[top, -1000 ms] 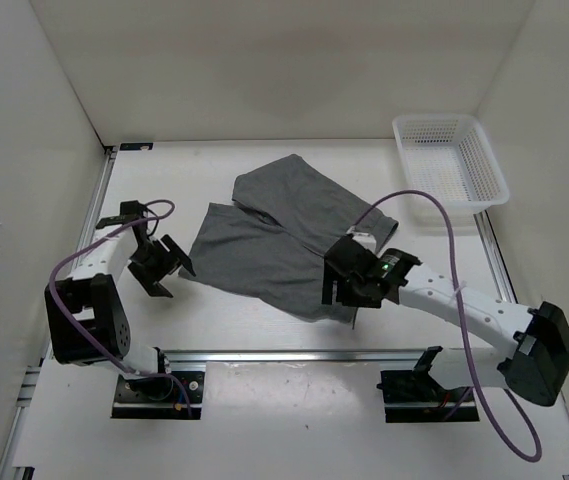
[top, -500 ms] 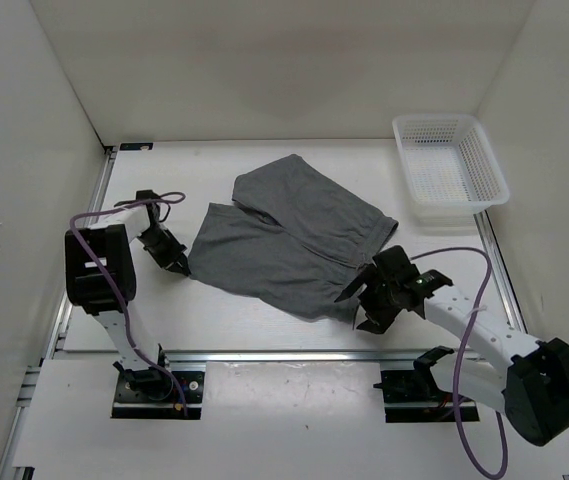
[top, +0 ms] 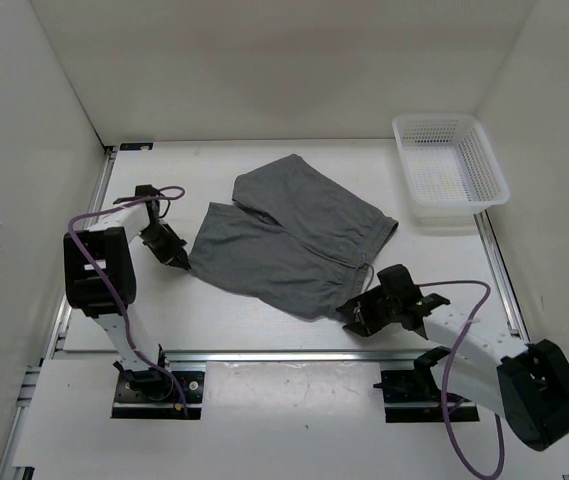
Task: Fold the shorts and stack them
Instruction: Flatten the shorts out
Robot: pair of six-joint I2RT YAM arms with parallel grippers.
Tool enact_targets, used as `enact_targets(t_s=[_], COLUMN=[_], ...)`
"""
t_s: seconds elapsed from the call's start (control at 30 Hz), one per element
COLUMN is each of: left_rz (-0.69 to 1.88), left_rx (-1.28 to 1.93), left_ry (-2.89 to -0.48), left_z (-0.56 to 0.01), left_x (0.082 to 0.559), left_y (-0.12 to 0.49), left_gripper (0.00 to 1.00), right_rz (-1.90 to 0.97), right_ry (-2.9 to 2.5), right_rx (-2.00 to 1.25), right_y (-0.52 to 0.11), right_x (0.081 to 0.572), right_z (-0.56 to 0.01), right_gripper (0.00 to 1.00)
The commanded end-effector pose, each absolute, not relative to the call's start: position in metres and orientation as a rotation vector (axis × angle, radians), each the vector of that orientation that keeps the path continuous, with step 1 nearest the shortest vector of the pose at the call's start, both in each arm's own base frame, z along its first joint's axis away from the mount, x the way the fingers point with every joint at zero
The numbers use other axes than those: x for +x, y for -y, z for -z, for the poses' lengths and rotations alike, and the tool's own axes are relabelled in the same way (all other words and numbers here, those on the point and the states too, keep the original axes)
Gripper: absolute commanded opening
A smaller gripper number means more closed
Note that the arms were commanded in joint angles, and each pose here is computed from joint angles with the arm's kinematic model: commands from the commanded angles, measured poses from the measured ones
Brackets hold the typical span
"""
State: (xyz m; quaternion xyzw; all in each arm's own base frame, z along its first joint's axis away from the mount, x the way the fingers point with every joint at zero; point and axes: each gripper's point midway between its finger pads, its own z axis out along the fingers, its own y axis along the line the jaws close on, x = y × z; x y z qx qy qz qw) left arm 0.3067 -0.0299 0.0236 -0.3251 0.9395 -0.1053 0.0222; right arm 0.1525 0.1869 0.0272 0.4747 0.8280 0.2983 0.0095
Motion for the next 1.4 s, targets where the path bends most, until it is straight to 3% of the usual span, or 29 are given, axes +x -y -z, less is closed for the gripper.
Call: enact_targets(t_s=[0.0, 0.1, 0.13, 0.2, 0.27, 0.33, 0.47, 0.57, 0.73, 0.87, 0.9, 0.93, 0.97, 1.03, 1.07, 1.1, 1.27, 1.33, 1.37], left_rz=[0.357, 0.363, 0.364, 0.403, 0.415, 0.422, 0.428, 0.431, 0.430, 0.396, 0.354, 0.329, 0.331, 0.308, 0.308, 0.304, 0.321, 0.313, 0.331], left_rx=[-0.984, -1.016, -1.023, -1.022, -1.031, -1.017, -1.030, -1.049, -1.062, -1.054, -1.060, -1.069, -1.045, -1.047, -1.046, -1.056, -0.931, -0.850, -0.815], left_ry=[-2.784, -2.734, -2.719, -2.687, -2.677, -2.627, -2.561, -2.504, -2.500, -2.640, -2.635, -2.643, -2.631, -2.628, -2.627, -2.645, -2.537, -2.551, -2.559], left_z=[-0.059, -0.072, -0.076, -0.086, -0.095, -0.116, -0.150, -0.169, -0.170, -0.125, -0.118, -0.112, -0.112, -0.111, -0.113, -0.113, -0.164, -0.170, -0.171], left_x=[0.327, 0.330, 0.330, 0.335, 0.338, 0.352, 0.369, 0.369, 0.341, 0.272, 0.263, 0.252, 0.248, 0.247, 0.253, 0.256, 0.318, 0.347, 0.358], left_y=[0.026, 0.018, 0.015, 0.014, 0.011, 0.006, -0.005, -0.014, -0.008, 0.013, 0.010, 0.009, 0.009, 0.004, 0.003, 0.002, 0.003, 0.008, 0.012], left_gripper=[0.10, 0.10, 0.10, 0.10, 0.10, 0.10, 0.10, 0.10, 0.10, 0.10, 0.14, 0.28, 0.47, 0.88, 0.91, 0.92, 0.93, 0.70, 0.56], right_rz=[-0.953, -0.927, -0.950, -0.859, -0.823, -0.708, -0.723, -0.696, -0.586, -0.516, -0.494, -0.489, -0.455, -0.419, -0.407, -0.364, -0.250, -0.197, -0.215], right_ry=[-2.529, -2.534, -2.503, -2.556, -2.529, -2.571, -2.426, -2.466, -2.563, -2.618, -2.632, -2.631, -2.671, -2.680, -2.703, -2.733, -2.587, -2.559, -2.503], right_rx=[1.492, 1.423, 1.378, 1.322, 1.282, 1.190, 0.980, 0.872, 0.851, 0.864, 0.858, 0.825, 0.751, 0.676, 0.605, 0.573, 0.491, 0.485, 0.484], right_y=[-0.193, -0.196, -0.200, -0.193, -0.189, -0.179, -0.179, -0.182, -0.166, -0.148, -0.145, -0.142, -0.144, -0.146, -0.153, -0.151, -0.145, -0.139, -0.142], right_x=[0.174, 0.195, 0.215, 0.228, 0.268, 0.291, 0.373, 0.382, 0.346, 0.287, 0.275, 0.260, 0.245, 0.232, 0.222, 0.214, 0.252, 0.278, 0.299], right_z=[-0.026, -0.026, -0.040, -0.033, -0.047, -0.045, -0.122, -0.135, -0.109, -0.081, -0.077, -0.076, -0.072, -0.078, -0.079, -0.079, -0.123, -0.132, -0.154], right_gripper=[0.52, 0.35, 0.23, 0.10, 0.01, 0.00, 0.00, 0.00, 0.00, 0.00, 0.00, 0.10, 0.25, 0.66, 0.86, 0.90, 0.95, 0.90, 0.80])
